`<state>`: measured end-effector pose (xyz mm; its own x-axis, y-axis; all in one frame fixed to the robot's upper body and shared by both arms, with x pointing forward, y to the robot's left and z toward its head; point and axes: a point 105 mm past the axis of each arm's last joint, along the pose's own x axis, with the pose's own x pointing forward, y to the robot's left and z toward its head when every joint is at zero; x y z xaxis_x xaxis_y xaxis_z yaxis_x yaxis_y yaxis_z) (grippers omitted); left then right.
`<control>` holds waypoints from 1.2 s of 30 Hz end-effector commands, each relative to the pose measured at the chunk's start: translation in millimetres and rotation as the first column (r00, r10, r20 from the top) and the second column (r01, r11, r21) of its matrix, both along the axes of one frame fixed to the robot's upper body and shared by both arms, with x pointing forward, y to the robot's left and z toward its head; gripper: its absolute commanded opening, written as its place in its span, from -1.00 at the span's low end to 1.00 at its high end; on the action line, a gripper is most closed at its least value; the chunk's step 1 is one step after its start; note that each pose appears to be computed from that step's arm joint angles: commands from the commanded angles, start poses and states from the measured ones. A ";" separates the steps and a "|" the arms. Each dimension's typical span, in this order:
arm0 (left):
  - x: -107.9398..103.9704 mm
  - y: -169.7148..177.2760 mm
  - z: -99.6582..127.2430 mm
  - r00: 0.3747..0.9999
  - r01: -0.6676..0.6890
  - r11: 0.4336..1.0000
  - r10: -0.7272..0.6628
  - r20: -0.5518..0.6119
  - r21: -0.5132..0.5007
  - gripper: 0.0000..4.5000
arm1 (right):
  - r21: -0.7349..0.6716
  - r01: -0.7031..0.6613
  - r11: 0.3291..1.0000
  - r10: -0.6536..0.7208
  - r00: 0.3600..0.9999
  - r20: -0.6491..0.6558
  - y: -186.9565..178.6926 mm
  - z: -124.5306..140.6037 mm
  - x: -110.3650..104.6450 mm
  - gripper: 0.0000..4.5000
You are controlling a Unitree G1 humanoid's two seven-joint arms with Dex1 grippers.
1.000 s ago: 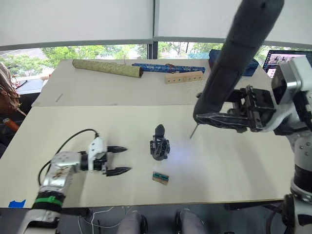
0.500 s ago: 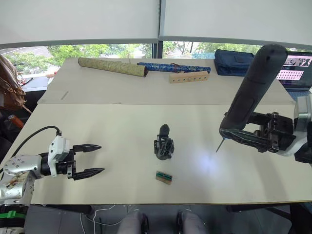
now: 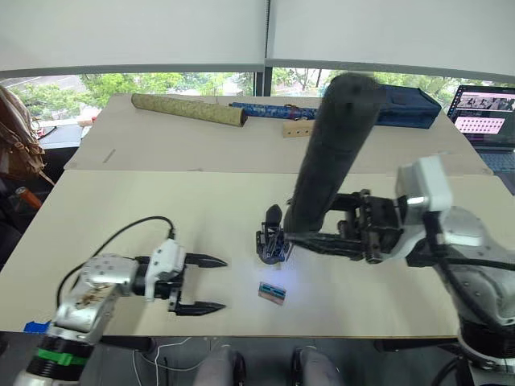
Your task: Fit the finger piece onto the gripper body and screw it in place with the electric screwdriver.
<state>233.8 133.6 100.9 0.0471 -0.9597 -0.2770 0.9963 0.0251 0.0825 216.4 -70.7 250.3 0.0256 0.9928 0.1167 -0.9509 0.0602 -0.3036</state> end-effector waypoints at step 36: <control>10.6 -61.8 -49.0 0.996 0.038 0.997 -0.043 0.077 0.063 0.98 | -0.005 -0.057 0.998 0.058 0.997 0.054 12.4 -50.9 -5.5 -0.14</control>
<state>246.1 74.0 61.2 0.0368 -0.9494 -0.3118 0.9832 -0.0214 0.1811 215.9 -60.0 186.1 -0.0085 0.9968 0.0800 -0.9570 0.0151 -0.2898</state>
